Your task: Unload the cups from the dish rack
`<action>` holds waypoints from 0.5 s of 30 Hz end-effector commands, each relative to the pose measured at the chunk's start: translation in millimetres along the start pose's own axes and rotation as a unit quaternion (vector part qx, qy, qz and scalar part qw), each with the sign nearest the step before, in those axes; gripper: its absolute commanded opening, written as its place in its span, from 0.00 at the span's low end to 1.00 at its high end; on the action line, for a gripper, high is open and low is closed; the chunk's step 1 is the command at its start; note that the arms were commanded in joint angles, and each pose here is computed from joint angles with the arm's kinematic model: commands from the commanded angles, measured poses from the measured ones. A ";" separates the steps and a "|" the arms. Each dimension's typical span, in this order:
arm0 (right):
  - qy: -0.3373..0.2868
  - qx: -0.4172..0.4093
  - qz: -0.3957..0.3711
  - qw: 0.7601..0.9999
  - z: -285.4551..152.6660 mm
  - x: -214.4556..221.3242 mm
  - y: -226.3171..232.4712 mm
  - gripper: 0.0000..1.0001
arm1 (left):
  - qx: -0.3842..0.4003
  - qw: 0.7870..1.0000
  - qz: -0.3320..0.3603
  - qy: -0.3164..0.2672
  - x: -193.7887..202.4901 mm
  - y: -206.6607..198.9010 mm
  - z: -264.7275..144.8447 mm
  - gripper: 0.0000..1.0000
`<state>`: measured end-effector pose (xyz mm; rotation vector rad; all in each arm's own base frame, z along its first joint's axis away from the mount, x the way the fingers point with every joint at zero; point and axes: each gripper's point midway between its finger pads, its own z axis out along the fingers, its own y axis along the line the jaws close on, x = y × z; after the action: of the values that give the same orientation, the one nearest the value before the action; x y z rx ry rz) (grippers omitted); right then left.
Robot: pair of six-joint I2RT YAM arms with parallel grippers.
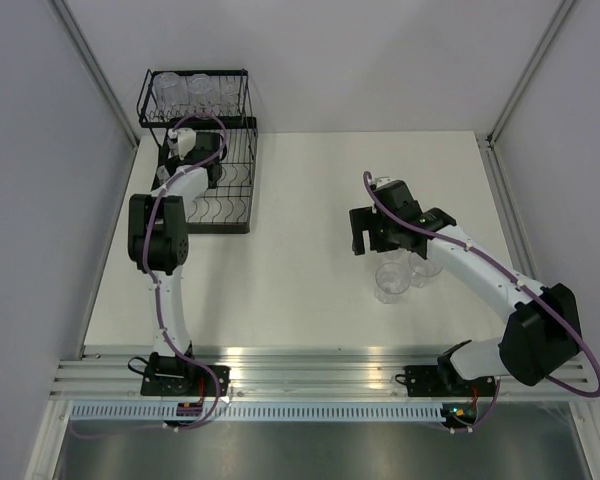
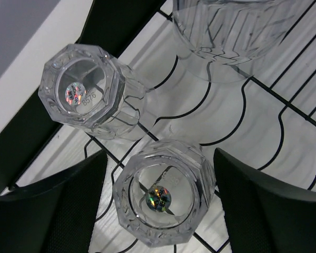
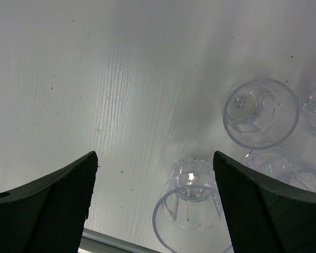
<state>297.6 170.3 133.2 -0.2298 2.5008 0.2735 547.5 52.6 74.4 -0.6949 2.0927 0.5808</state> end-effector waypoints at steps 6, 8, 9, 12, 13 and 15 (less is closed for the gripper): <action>-0.012 -0.022 -0.007 1.000 2.4 -8.0 9.8 0.90 | 0.030 0.999 0.001 -0.010 4.4 -3.4 2.1 0.33; -0.013 -0.024 -0.006 1.000 2.9 -9.3 11.9 0.89 | 0.033 0.999 0.006 -0.009 4.3 -0.9 -2.7 0.11; -0.014 -0.026 -0.007 1.000 2.7 -9.1 12.6 0.89 | 0.030 0.999 0.011 -0.003 11.2 3.2 -3.4 0.05; -0.015 -0.028 -0.010 0.999 2.5 -8.9 15.7 0.88 | 0.026 1.000 0.011 -0.003 11.3 16.2 -16.8 0.02; -0.017 -0.030 -0.013 0.999 1.8 -8.9 17.6 0.88 | 0.021 1.000 0.006 -0.007 9.5 21.0 -21.4 0.02; -0.027 -0.036 -0.016 0.999 -0.7 -12.9 21.3 0.88 | 0.018 1.000 -0.007 -0.012 4.2 34.2 -39.9 0.02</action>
<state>296.5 181.4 133.8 -0.2631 2.4889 0.3171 521.9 52.6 65.9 -0.6720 2.0965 0.5446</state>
